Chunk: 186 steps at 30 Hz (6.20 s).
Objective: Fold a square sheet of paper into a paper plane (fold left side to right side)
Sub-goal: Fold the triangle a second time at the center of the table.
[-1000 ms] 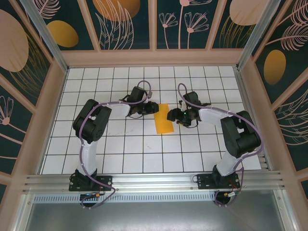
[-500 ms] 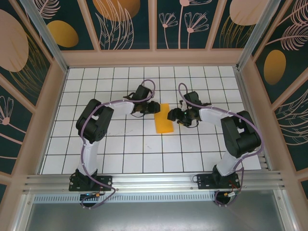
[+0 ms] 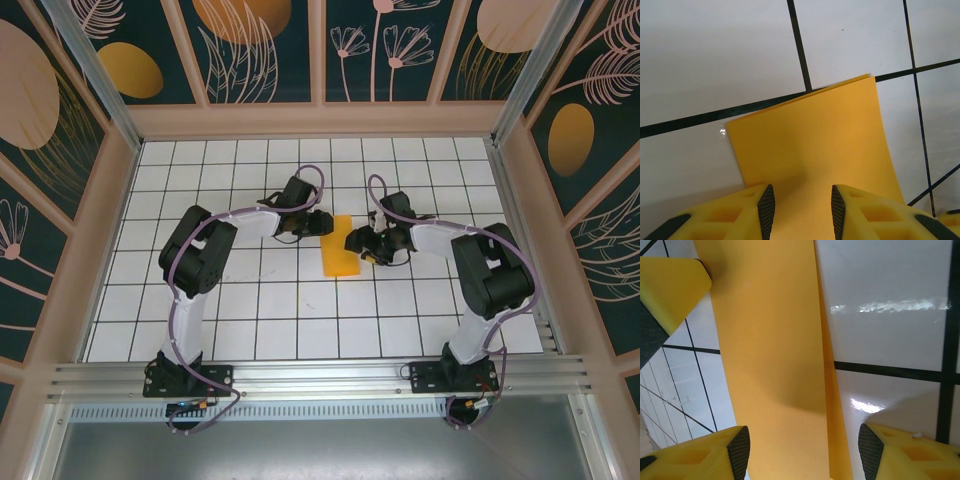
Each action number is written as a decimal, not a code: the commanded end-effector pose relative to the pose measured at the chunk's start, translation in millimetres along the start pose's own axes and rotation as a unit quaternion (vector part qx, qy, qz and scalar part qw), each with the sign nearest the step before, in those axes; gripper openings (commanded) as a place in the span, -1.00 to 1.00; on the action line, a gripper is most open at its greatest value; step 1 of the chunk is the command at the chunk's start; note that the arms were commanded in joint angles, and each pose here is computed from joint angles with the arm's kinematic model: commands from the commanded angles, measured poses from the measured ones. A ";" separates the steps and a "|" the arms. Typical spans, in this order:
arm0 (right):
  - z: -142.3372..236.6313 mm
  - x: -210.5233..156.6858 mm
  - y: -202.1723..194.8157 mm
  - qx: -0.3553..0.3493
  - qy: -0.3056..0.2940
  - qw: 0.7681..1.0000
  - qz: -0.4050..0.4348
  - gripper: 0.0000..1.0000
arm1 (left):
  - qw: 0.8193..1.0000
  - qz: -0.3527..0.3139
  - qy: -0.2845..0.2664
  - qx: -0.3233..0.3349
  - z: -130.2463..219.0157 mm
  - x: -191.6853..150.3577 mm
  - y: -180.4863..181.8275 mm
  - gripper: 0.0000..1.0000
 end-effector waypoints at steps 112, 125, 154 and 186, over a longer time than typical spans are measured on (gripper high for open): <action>37.1 25.1 47.3 0.104 -0.050 0.993 -0.013 0.25 | 0.946 -0.291 -0.138 0.041 75.6 -114.2 -105.0 -1.00; 62.0 -0.3 23.9 0.104 -0.092 0.990 -0.009 0.15 | 0.961 -0.243 -0.116 -0.068 78.6 -103.4 -89.2 -1.00; -12.8 -25.3 -19.9 -0.048 -0.008 0.998 -0.033 -0.82 | 0.976 -0.204 -0.061 -0.040 65.2 -101.7 -50.0 -1.00; -24.7 -32.6 -29.2 -0.091 0.022 0.995 -0.019 -0.82 | 0.979 -0.200 -0.040 0.007 43.2 -77.3 -21.4 -1.00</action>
Point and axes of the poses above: each hand's point on the last joint's axis, 136 mm out from that joint toward the fingers, its own z axis back along the fingers, its own y axis along the line the jaws close on, x = y × z, the point moved 9 cm from there along z, back along the fingers, and after that the axes turned 6 degrees about -z, right-handed, at the moved point
